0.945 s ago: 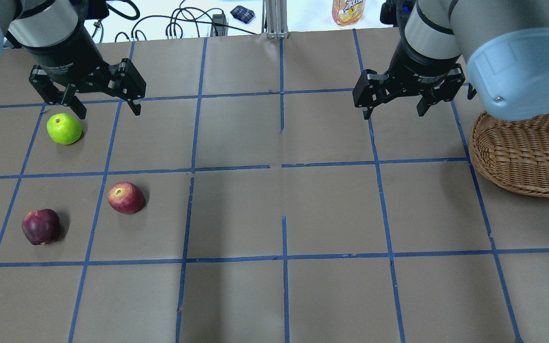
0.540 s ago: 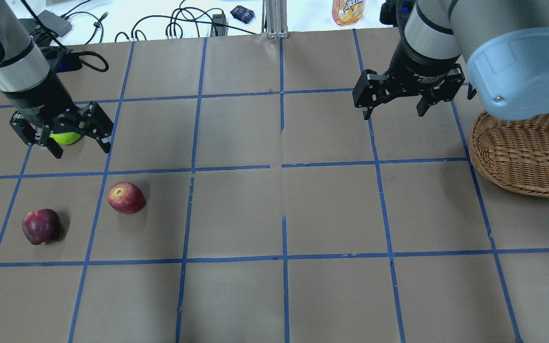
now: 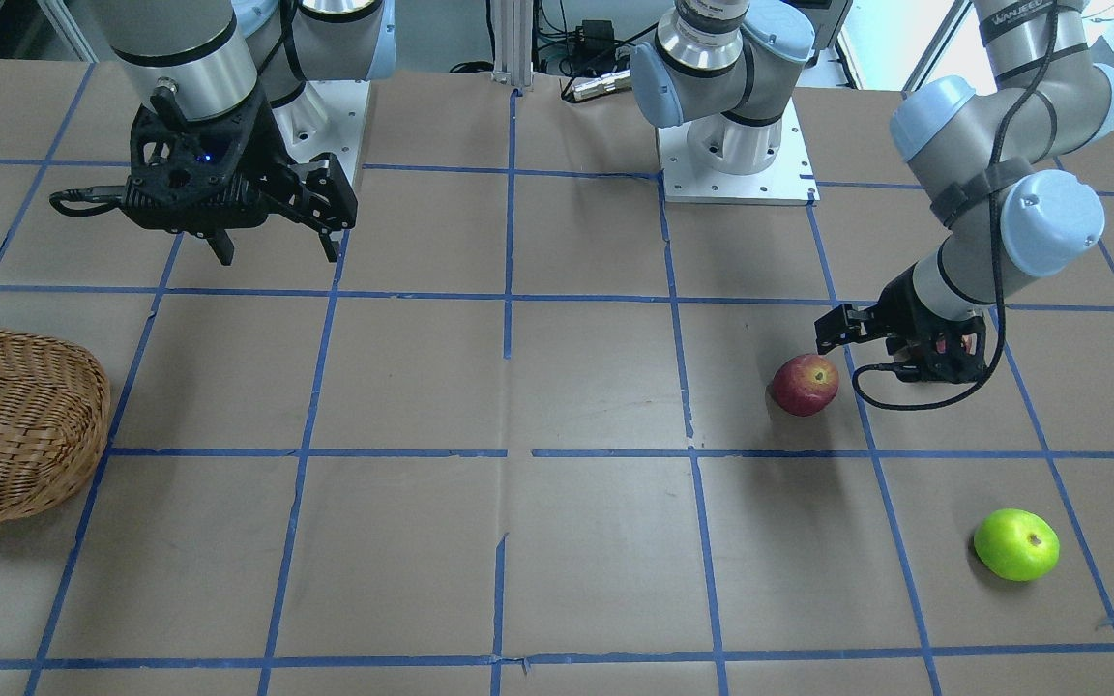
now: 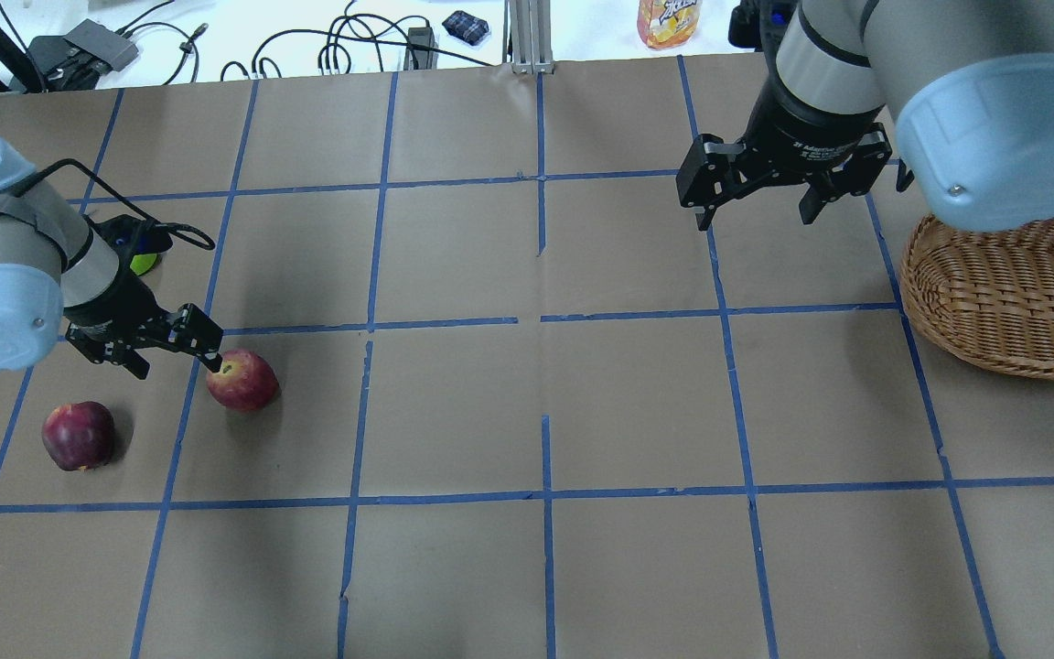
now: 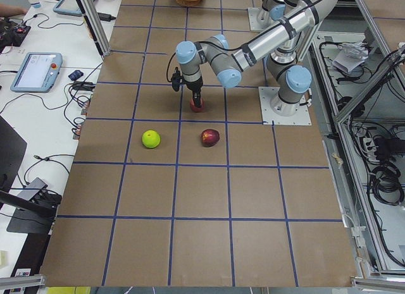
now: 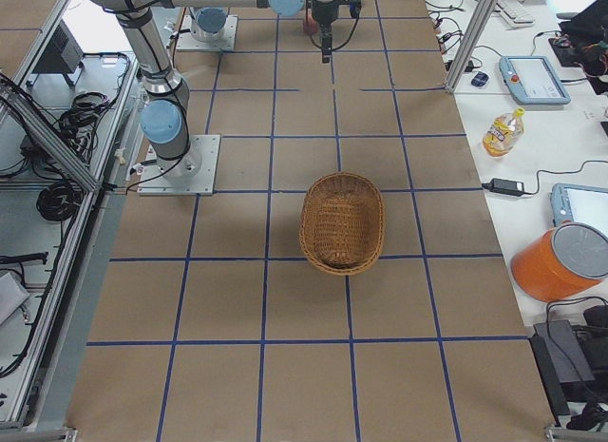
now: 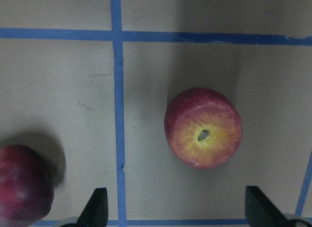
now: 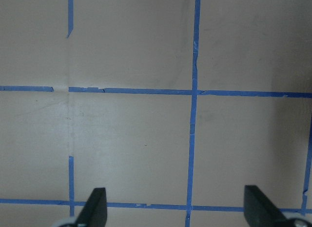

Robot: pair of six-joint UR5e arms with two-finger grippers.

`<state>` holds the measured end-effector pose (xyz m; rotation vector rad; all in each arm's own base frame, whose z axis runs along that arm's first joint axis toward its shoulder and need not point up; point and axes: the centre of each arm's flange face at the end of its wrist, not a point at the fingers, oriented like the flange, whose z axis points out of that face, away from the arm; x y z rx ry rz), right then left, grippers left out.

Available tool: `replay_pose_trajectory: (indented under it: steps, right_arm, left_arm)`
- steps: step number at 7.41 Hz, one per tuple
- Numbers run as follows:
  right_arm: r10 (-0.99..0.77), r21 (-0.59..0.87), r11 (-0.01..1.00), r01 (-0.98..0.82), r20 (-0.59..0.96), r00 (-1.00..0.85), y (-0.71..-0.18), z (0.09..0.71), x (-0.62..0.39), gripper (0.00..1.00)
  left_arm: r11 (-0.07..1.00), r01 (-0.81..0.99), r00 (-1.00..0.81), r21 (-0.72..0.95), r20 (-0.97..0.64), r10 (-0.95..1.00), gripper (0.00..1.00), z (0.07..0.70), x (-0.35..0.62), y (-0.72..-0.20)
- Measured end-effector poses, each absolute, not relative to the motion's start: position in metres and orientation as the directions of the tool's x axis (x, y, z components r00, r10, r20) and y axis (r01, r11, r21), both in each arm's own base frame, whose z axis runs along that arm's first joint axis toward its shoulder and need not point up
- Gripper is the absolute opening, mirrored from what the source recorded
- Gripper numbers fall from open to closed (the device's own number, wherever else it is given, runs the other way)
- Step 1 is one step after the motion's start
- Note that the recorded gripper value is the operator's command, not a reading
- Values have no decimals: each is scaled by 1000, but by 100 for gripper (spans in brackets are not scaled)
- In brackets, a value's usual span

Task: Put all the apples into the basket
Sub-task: 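Close the left gripper on the red-yellow apple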

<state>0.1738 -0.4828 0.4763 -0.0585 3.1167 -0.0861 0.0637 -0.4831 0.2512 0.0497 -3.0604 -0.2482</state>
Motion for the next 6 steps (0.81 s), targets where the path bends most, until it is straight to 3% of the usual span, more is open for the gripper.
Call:
replay_pose_trajectory:
  steps: [6]
  right_arm:
    - [-38, -56, 998, -37, -22, -999, -483, 476, 174, 100]
  left_arm:
    - [985, -25, -980, 172, 191, -58, 100, 202, 53, -489]
